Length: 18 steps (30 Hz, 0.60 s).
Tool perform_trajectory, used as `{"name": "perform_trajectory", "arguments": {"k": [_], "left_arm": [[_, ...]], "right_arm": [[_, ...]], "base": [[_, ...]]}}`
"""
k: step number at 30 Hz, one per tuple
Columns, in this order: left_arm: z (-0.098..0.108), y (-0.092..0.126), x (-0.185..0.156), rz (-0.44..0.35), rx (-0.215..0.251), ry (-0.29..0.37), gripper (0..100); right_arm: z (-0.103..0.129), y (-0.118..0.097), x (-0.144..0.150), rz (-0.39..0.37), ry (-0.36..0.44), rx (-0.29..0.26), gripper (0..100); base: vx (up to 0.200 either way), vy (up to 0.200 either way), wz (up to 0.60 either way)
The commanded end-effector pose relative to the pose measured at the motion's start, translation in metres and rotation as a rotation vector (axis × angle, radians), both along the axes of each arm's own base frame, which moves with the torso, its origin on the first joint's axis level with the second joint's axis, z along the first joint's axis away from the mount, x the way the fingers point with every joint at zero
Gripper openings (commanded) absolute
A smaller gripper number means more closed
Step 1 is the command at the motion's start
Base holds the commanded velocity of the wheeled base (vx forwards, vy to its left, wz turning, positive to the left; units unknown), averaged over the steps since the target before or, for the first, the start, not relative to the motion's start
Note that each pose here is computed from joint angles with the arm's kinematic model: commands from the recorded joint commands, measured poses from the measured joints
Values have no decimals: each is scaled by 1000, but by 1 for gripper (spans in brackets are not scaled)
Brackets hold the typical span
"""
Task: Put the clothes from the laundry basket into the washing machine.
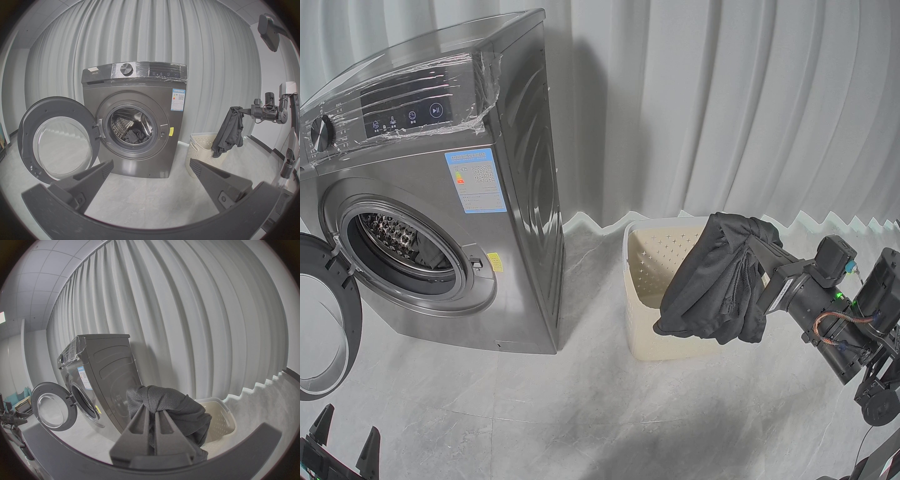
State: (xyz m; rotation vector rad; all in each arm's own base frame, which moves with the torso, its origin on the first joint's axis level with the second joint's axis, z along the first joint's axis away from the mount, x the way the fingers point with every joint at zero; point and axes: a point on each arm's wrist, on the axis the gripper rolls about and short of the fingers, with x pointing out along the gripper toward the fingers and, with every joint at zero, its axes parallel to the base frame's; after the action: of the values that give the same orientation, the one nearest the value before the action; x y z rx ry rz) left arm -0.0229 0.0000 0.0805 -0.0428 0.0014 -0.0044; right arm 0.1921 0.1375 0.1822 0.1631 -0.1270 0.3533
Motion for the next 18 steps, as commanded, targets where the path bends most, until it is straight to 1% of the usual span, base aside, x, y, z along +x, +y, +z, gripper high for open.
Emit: {"name": "perform_trajectory", "arguments": {"k": [1, 18], "left_arm": [[-4, 0, 0, 0, 0, -1, 100], [-4, 0, 0, -2, -2, -1, 100]], "right_arm": [[-2, 1, 0, -7, 7, -5, 0], [-3, 1, 0, -8, 10, -1, 0]], "base": [[0, 200, 0], [0, 200, 0]]}}
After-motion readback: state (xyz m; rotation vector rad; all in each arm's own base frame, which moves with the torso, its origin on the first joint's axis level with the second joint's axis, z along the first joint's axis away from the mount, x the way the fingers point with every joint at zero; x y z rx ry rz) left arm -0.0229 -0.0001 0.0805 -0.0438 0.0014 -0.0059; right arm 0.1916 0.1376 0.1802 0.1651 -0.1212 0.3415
